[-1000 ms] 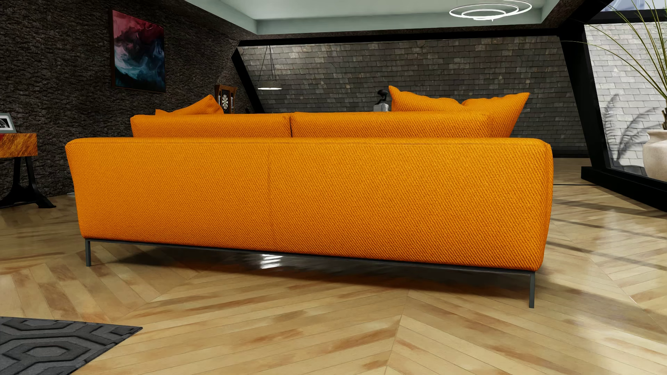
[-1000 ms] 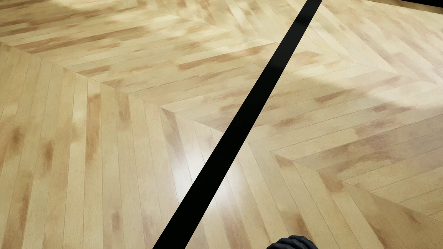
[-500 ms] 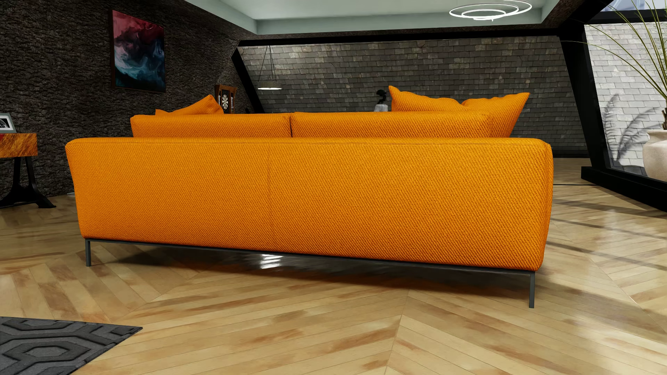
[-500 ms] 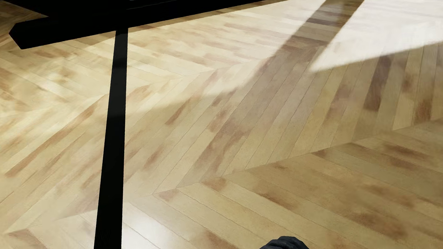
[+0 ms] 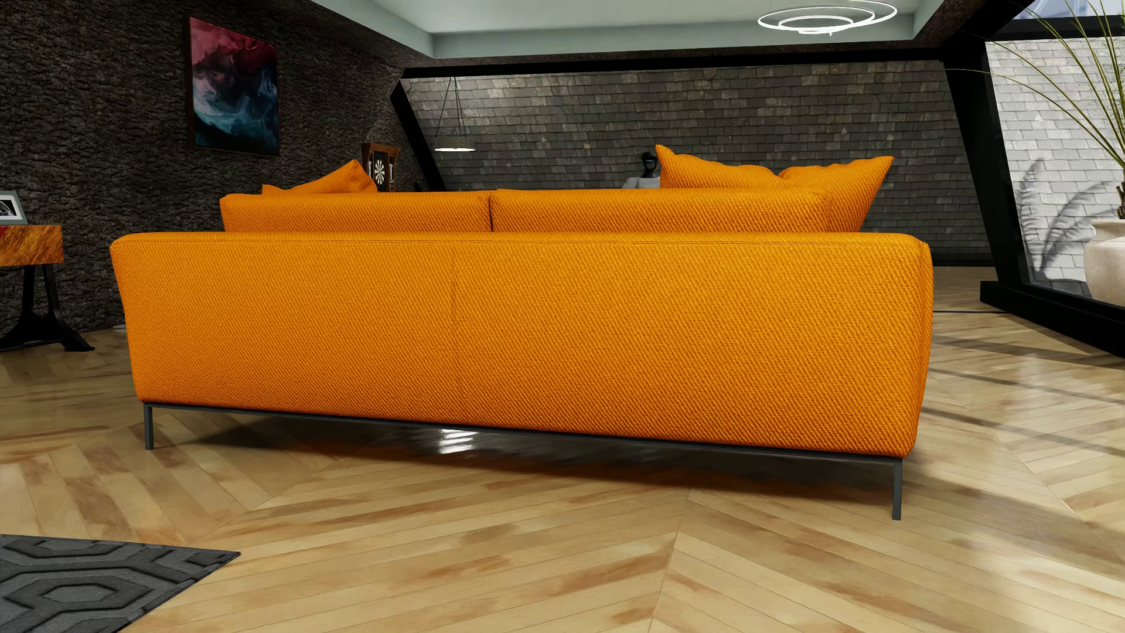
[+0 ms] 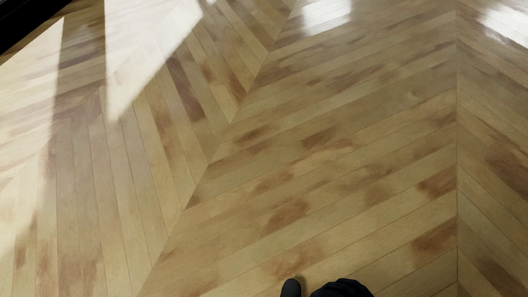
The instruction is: Move towards the sofa
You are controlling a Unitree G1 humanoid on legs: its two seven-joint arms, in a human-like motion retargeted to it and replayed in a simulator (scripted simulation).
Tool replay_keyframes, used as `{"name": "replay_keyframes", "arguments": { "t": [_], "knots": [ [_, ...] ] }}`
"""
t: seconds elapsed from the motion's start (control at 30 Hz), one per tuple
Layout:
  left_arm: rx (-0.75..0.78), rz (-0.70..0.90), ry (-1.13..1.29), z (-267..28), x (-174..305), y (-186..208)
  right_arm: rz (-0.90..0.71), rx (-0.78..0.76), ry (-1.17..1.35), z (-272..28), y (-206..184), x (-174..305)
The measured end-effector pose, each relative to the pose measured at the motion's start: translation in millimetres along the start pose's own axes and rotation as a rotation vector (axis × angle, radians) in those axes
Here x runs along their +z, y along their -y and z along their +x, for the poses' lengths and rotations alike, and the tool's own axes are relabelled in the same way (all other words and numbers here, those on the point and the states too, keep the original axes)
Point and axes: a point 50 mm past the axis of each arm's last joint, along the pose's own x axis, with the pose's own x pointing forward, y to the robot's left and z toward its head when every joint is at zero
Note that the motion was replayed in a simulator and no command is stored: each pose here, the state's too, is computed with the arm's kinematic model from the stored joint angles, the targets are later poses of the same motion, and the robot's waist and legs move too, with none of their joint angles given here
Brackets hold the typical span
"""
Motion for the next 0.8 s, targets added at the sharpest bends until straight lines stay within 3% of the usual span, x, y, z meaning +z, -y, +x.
{"name": "replay_keyframes", "arguments": {
  "t": [0.13,0.3,0.8],
  "knots": [
    [0.052,0.019,0.032,13,-2,-6,-0.047,0.021,-0.079,-8,-2,-17],
    [0.078,0.003,0.029,25,-5,-11,-0.075,0.17,-0.034,-30,1,-27],
    [0.052,-0.125,-0.078,13,5,-1,-0.133,0.005,0.012,-2,7,-16]
  ]
}}
